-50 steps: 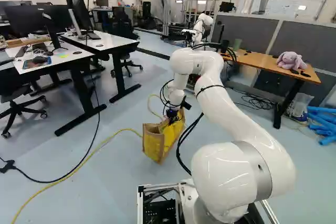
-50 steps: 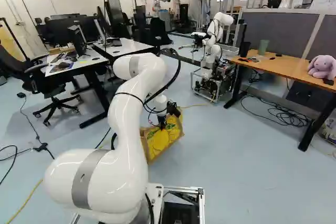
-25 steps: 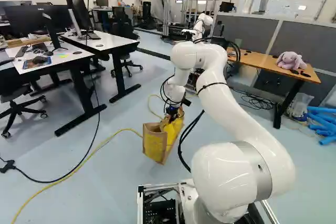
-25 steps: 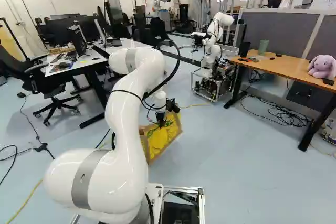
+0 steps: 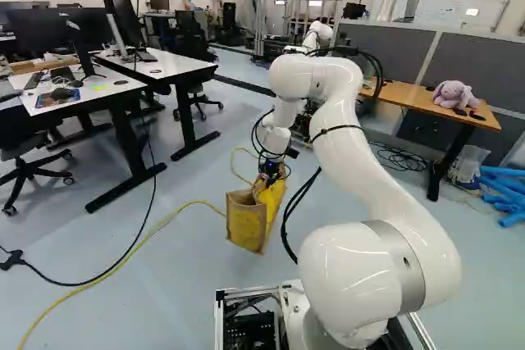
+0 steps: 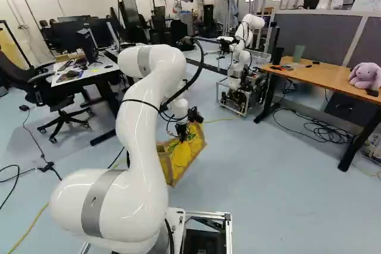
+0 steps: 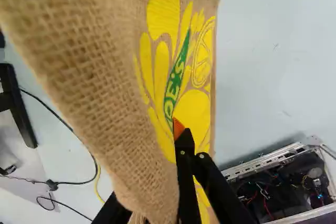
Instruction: Pick up the bag on the ground and place it on the table
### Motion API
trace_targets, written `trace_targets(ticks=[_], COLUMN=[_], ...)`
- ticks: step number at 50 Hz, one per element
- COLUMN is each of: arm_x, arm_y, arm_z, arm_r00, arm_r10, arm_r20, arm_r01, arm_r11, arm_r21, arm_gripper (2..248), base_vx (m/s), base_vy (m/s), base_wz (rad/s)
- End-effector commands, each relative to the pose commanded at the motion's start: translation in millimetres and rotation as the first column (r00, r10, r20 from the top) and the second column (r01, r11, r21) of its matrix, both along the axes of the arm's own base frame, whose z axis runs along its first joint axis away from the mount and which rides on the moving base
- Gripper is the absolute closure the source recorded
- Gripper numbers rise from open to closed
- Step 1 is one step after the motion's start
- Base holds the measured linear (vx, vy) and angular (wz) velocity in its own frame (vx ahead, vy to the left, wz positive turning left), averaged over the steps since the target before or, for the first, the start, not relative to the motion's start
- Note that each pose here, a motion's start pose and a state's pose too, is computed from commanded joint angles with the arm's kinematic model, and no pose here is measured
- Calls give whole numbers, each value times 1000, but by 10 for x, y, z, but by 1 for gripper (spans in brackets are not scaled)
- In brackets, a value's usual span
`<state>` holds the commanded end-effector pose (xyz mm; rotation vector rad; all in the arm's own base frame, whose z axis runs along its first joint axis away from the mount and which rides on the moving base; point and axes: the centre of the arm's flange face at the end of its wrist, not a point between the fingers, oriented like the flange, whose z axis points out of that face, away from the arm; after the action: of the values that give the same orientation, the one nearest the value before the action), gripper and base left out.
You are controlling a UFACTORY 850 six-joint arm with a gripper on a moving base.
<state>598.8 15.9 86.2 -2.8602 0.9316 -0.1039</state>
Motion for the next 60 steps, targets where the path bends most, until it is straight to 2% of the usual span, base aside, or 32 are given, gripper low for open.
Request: trace_targets(ticks=[24,47,60], arm_x=[-64,-133,-172], arm_y=[-15,-30,-36], arm_z=[360,704,898], arm_r00=[993,975,965], arm_r10=[114,218,253], arm_r20=[25,50,65], arm_r01=[-113,-215,-248], arm_r11=[993,974,965], arm_r21=[-31,-66,-81], arm_gripper=[229,229,229], base_vx=[0,0,0], base_vy=[0,0,0], base_wz=[0,0,0])
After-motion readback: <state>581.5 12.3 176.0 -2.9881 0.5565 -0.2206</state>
